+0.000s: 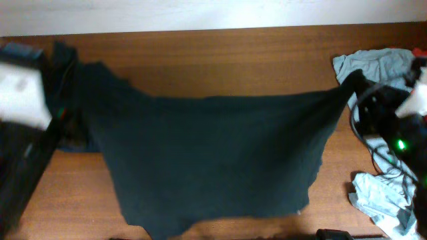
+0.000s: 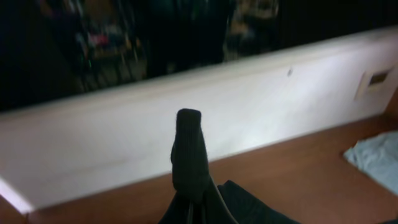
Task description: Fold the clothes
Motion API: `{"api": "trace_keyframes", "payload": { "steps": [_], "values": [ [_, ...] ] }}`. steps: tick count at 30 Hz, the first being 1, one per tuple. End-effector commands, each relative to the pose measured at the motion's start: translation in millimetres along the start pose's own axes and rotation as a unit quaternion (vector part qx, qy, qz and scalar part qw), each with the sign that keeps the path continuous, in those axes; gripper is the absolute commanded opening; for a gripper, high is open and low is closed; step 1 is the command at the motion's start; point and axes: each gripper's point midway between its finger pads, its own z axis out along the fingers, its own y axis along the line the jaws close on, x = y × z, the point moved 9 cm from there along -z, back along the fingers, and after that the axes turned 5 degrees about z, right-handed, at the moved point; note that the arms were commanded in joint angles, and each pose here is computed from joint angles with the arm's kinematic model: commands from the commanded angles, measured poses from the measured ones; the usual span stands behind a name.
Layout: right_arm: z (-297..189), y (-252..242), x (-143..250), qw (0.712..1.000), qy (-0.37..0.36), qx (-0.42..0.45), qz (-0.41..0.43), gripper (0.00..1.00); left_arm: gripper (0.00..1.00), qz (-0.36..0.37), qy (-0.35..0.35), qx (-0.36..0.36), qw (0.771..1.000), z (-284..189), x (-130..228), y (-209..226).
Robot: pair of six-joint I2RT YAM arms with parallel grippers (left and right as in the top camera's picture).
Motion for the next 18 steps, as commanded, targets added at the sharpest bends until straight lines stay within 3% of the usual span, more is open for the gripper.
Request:
{"api": "trace_keyframes", "payload": {
  "steps": [1,6,8,9,10,11,12,13,15,16,17,18],
  "values": [
    [49,-21,2,0.997,0.061,0.026,0.03,0.04,0.0,0.003,0.097,0.007,0.995,92,25,1],
    [136,-60,14,0.987,0.139,0.046,0.06,0.04,0.01,0.001,0.18,0.026,0.983,216,74,-3],
    [177,-78,22,0.984,0.159,0.051,0.068,0.12,0.07,0.002,0.204,0.031,0.978,264,101,-6],
    [189,-84,26,0.982,0.164,0.053,0.07,0.2,0.17,0.003,0.211,0.029,0.977,281,111,-6],
    [206,-92,31,0.981,0.172,0.054,0.074,0.34,0.24,0.006,0.222,0.018,0.975,301,125,-5],
    [216,-100,36,0.979,0.18,0.058,0.078,0.43,0.39,0.012,0.235,-0.011,0.972,316,138,-1],
    [222,-105,39,0.977,0.187,0.06,0.083,0.46,0.59,0.016,0.243,-0.029,0.969,322,144,3],
    [224,-110,42,0.975,0.195,0.064,0.089,0.5,0.71,0.02,0.253,-0.052,0.966,326,150,8],
    [220,-118,46,0.971,0.207,0.075,0.096,0.56,0.8,0.026,0.269,-0.082,0.959,324,155,17],
    [218,-118,45,0.971,0.208,0.076,0.095,0.57,0.92,0.027,0.274,-0.09,0.957,320,154,21],
    [213,-120,44,0.97,0.209,0.079,0.093,0.59,0.98,0.026,0.277,-0.094,0.956,316,153,24],
    [209,-121,44,0.97,0.209,0.083,0.096,0.6,0.99,0.024,0.281,-0.097,0.955,310,151,28]
  ]
}}
